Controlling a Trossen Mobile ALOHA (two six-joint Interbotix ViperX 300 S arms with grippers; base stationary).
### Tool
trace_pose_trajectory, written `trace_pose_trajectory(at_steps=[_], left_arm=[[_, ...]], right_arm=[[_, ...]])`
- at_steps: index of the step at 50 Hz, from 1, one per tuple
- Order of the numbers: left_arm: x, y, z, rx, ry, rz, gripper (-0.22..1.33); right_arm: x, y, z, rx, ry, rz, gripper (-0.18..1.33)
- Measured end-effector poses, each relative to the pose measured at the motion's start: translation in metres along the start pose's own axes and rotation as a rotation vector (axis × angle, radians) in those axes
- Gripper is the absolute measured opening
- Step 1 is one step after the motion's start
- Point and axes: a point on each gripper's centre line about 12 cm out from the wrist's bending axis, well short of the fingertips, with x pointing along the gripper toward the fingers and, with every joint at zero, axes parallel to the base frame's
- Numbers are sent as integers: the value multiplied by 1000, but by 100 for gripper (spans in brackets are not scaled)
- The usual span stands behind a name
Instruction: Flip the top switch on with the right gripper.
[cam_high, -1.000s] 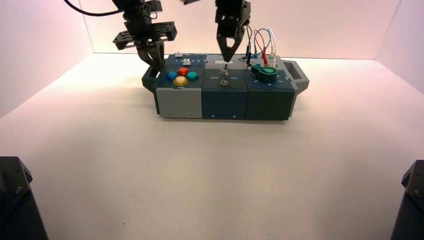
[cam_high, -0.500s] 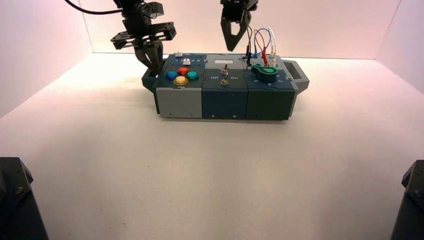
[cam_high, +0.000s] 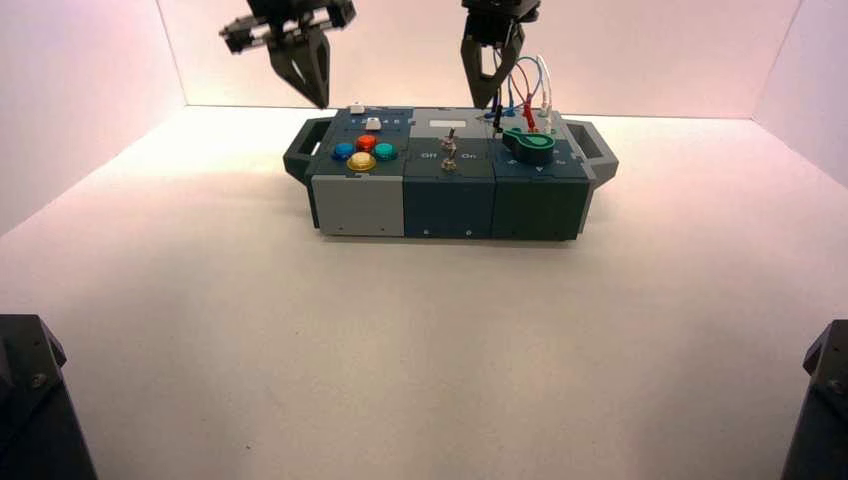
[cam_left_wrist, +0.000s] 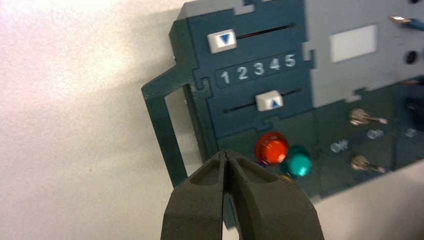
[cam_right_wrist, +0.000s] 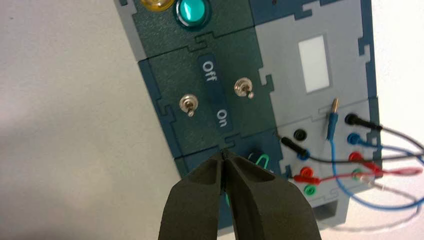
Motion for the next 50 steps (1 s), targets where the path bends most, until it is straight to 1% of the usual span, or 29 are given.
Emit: trace_pose_trajectory(at_steps=[3,8,12,13,16,21,24,32,41,50], left_arm=[[-7,-2,-1,5,1,-2,-16],[-16,-4,-3,14,1,-4,-16],[-21,-6,-8,22,0,-3,-16],[-24,-8,-11,31,0,-3,-16],[-27,-10,-13,43,-8,-3,-16],[-27,-10,-19,51,-24,0,-16],[-30,-11,-17,52,-56,4,-16],[-35,-12,-16,55,-98,8,-16],[-38,-12,-15,57,-113,8,-16],[-38,-12,-16,57,-121,11,-16]], right_arm=[[-4,2,-3,2,-3,-4,-14],[-7,6,-10,18,-1,-1,-14],[-9,10,-15,35,2,0,-14],[-12,11,-19,46,-1,-2,-14],[-14,13,-21,55,-7,-7,-14],[-17,17,-31,80,-4,-6,-14],[-22,17,-33,89,-16,-15,-14],[-28,17,-33,91,-37,-30,-14],[-23,20,-37,92,-37,-30,-14],[-20,19,-36,92,-38,-31,-14]])
